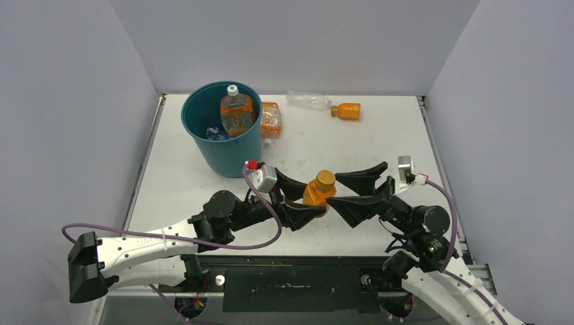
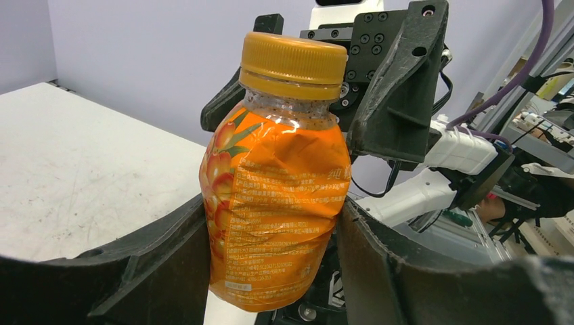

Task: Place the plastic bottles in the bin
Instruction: Place the plastic bottle in the trash bin.

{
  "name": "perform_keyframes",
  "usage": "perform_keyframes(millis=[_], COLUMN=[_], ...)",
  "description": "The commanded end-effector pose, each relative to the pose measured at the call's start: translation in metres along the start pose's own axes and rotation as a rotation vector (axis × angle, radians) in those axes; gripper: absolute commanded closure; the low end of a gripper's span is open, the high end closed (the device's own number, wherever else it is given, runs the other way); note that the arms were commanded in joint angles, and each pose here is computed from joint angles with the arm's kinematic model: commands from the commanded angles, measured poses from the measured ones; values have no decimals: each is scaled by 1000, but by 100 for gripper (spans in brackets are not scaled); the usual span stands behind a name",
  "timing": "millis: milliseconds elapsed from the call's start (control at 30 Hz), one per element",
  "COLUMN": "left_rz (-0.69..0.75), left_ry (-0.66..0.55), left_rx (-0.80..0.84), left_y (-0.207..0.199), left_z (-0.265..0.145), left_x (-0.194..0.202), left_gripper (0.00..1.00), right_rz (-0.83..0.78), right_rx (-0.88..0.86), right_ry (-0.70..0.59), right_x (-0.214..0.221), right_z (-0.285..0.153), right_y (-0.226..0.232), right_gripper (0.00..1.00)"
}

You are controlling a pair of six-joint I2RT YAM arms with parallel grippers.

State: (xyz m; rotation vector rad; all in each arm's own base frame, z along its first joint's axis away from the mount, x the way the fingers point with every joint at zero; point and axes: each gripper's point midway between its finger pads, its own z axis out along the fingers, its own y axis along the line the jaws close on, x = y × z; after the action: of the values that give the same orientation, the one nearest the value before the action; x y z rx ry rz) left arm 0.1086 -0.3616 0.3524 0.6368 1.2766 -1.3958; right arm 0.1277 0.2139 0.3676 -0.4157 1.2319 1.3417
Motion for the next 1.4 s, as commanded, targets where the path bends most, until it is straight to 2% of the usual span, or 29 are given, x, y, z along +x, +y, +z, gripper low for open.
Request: perform_keyframes(millis=[0,333,400,567,633,667,733,800,933,1167,1300,1367], left_rz=[5,14,17,23,24,23,28,25,47,53,43,41], left_ry=[-92,-99,-98,-91,-86,-85,-87,-96,-127,-155,-249,-250], left_rx=[-7,-68,-70,-53,-52,-52,-51,-57,-71,-106,-155,-176], left_y=[-2,10,10,7,6,6,6,7,9,14,15,12], left_z=[4,6,7,8,6,4,0,-7,-24,-46,-59,-55], left_x=[-24,-24,-24,-22,-20,-19,-19,-20,-25,-30,-62,-80], left_gripper=[83,87,87,85,71,59,33,1,4,4,4,4], right_rz=[20,97,104,120,112,107,94,69,39,14,-68,-109], right_rx=[-34,-61,-57,-43,-43,-40,-32,-18,0,14,46,65], right_ry=[-24,15,29,28,25,26,25,31,33,41,148,188], right_x=[-4,14,20,27,27,27,26,24,21,23,38,44], right_z=[9,22,24,28,29,28,28,27,25,26,26,25], right_y=[4,2,0,-2,-1,-1,-1,-3,-4,-8,-18,-25], right_gripper=[16,16,23,59,67,70,75,78,84,89,95,95])
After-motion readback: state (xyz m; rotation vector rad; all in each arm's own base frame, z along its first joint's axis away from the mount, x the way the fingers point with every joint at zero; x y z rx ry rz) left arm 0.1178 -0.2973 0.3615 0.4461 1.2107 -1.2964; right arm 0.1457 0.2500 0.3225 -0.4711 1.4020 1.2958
